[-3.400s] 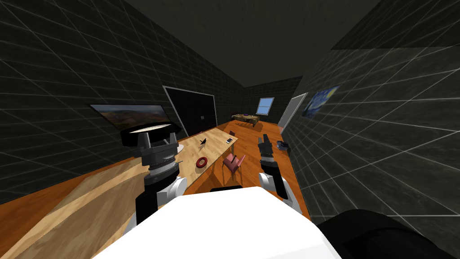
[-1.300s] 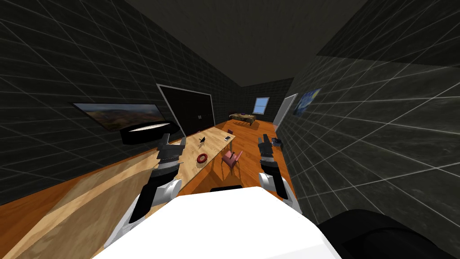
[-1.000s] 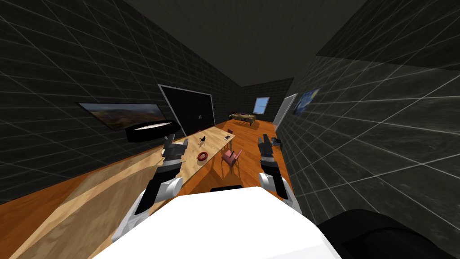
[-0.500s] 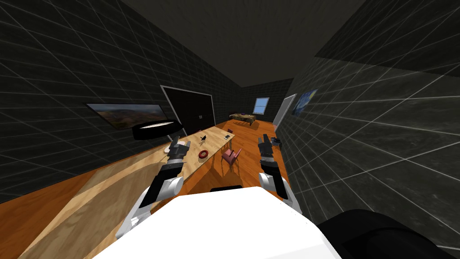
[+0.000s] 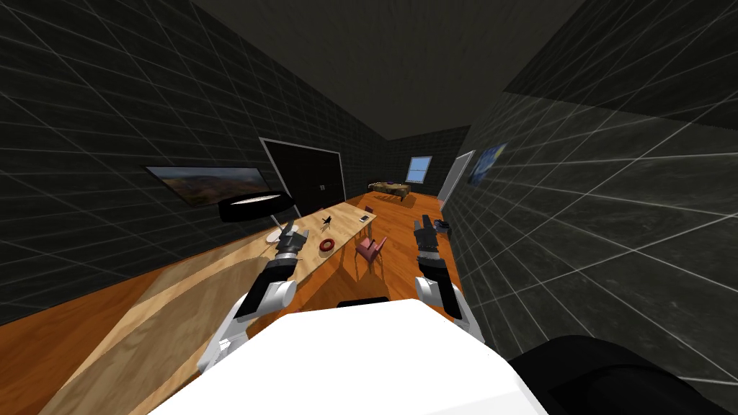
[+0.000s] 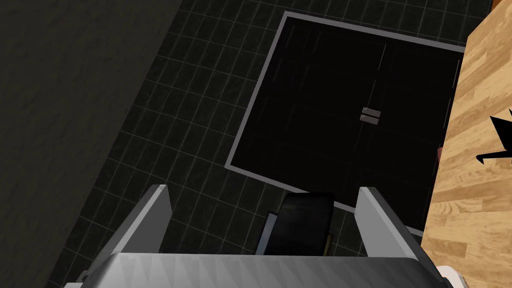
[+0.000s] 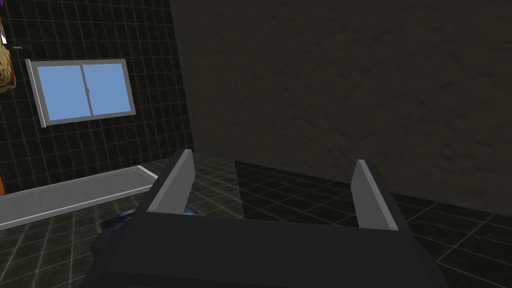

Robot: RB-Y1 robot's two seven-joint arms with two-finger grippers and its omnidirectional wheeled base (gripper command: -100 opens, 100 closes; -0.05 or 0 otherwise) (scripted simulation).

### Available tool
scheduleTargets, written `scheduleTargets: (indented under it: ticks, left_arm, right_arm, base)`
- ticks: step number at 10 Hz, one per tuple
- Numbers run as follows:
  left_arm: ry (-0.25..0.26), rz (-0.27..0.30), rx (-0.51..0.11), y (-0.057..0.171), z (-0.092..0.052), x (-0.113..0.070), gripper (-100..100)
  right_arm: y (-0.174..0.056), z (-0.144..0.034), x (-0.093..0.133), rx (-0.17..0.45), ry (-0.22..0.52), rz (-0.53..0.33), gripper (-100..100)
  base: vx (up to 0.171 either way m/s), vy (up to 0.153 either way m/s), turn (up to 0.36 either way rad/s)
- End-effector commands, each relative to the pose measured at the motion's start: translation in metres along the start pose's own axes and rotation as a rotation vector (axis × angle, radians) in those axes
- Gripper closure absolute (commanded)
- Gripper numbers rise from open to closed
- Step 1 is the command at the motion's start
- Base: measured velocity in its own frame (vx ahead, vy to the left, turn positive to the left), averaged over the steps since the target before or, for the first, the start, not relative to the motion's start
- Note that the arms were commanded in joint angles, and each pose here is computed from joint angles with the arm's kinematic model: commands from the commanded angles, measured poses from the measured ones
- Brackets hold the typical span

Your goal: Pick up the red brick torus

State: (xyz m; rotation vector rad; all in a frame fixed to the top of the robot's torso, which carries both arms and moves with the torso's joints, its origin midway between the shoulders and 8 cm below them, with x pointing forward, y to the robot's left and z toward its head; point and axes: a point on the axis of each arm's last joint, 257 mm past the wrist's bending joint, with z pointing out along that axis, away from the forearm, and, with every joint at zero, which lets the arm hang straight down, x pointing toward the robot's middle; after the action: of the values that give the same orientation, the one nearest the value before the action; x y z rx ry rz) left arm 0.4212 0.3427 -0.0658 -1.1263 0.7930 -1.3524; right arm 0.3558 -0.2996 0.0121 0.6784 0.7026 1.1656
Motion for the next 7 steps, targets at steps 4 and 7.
scheduleTargets:
  ticks: [4, 7]
  left_arm:
    - [-0.042, -0.025, -0.140, 0.046, 0.004, -0.014, -100]
    - [-0.065, -0.036, -0.218, 0.070, 0.003, -0.020, -100]
  right_arm:
    - [0.000, 0.000, 0.000, 0.000, 0.000, 0.000, 0]
    - [0.000, 0.000, 0.000, 0.000, 0.000, 0.000, 0]
  base:
    - [-0.037, -0.009, 0.002]
    - [-0.023, -0.008, -0.002]
